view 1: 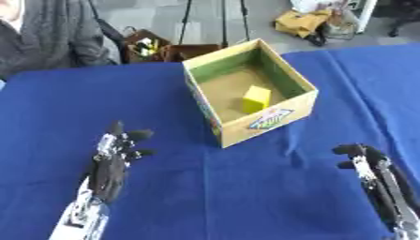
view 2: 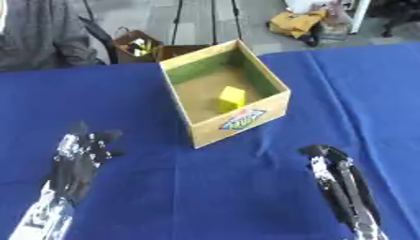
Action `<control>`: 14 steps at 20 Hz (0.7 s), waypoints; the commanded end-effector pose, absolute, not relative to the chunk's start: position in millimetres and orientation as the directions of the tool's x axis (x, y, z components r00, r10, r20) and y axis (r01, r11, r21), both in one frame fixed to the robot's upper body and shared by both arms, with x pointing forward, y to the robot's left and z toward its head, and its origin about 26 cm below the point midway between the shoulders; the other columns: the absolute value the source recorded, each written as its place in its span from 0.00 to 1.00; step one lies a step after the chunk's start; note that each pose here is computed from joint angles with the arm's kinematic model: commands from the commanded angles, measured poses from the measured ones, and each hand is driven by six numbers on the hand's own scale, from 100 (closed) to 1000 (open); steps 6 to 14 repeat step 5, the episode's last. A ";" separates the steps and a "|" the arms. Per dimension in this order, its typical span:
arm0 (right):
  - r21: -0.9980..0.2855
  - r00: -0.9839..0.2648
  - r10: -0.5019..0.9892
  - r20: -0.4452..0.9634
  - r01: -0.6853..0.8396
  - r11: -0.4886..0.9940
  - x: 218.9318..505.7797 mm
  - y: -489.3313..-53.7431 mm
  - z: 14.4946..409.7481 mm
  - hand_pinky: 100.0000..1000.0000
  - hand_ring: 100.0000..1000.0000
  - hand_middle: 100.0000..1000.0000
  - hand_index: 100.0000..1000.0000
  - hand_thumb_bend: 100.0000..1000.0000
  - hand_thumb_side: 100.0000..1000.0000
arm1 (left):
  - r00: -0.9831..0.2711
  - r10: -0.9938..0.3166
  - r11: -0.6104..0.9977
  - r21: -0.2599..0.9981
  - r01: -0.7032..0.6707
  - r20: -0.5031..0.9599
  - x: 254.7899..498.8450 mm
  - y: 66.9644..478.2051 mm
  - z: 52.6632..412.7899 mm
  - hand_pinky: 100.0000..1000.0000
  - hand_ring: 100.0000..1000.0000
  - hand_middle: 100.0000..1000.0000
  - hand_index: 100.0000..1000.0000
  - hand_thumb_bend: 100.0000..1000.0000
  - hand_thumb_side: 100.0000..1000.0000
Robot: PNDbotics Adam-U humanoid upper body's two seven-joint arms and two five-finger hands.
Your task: Pick up objects on the table and place them in the box.
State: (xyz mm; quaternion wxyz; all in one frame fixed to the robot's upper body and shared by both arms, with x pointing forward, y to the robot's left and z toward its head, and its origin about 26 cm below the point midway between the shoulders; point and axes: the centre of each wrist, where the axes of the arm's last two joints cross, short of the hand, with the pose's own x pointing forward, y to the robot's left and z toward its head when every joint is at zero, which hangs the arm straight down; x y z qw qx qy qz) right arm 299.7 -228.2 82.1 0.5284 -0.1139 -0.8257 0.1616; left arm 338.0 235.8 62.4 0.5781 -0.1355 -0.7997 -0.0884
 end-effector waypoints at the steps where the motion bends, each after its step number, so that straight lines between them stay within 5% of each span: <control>1: -0.345 -0.432 0.314 0.845 0.009 0.939 297.5 -231.4 93.1 0.61 0.81 0.59 0.62 0.00 0.98 | -0.316 0.106 0.948 0.000 0.319 0.943 338.5 237.7 69.1 0.70 0.93 0.67 0.62 0.15 1.00; 14: -0.290 -0.416 0.256 0.873 -0.019 0.957 297.8 -232.1 92.0 0.61 0.80 0.58 0.62 0.00 0.98 | -0.312 0.109 0.947 -0.003 0.320 0.944 338.4 236.6 68.4 0.70 0.93 0.67 0.62 0.15 1.00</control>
